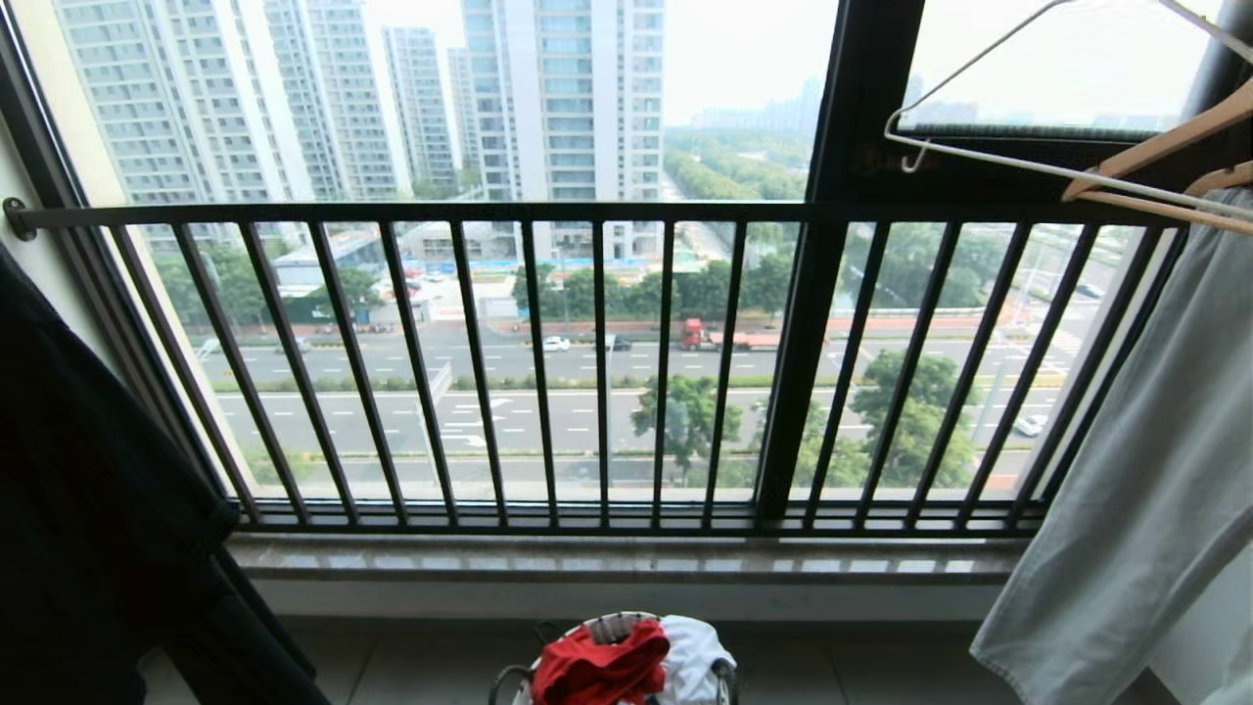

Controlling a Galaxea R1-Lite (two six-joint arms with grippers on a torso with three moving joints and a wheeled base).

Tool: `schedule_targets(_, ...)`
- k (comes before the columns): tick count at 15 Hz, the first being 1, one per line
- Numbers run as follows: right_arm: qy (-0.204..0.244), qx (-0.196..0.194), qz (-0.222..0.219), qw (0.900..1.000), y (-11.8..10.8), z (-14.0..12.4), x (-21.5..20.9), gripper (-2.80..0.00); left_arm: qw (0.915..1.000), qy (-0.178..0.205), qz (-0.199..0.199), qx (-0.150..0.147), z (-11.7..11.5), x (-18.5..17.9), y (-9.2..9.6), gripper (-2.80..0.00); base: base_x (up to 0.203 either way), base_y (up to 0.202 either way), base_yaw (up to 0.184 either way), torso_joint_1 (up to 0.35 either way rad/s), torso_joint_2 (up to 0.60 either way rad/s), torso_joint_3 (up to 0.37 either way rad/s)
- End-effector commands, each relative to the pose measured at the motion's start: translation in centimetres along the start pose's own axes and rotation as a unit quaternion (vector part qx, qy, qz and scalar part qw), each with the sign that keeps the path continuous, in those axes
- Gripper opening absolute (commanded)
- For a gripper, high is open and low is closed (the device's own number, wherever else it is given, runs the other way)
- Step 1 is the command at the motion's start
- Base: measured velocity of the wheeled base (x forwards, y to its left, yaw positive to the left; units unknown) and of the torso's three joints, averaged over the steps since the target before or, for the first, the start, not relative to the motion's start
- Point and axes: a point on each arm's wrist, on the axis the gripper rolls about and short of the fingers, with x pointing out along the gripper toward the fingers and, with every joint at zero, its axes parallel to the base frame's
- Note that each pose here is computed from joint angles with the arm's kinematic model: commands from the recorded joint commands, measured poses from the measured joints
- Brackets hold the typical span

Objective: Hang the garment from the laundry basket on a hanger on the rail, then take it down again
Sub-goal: Pick up the clothes rack on the clothesline

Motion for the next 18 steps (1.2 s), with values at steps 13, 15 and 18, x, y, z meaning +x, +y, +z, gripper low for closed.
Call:
schedule_targets(13,0.001,0.000,0.001,1.000,0.00,0.00,0.01,-2.80,1.0000,0.000,0.001,0.001,0.00,0.00,0.00,-2.80,0.000,0.000,0.000,0.227,-0.50,-0.278)
schedule_targets(15,0.001,0.000,0.000,1.000,0.00,0.00,0.01,-2.80,1.0000,0.000,0.000,0.001,0.03,0.00,0.01,-2.80,0.000,0.000,0.000,0.160,-0.34,-0.177)
schedule_targets(18,0.001,0.000,0.001,1.000,0.00,0.00,0.01,-2.80,1.0000,0.001,0.000,0.001,0.00,0.01,0.00,-2.80,0.000,0.000,0.000,0.162,-0.34,-0.170)
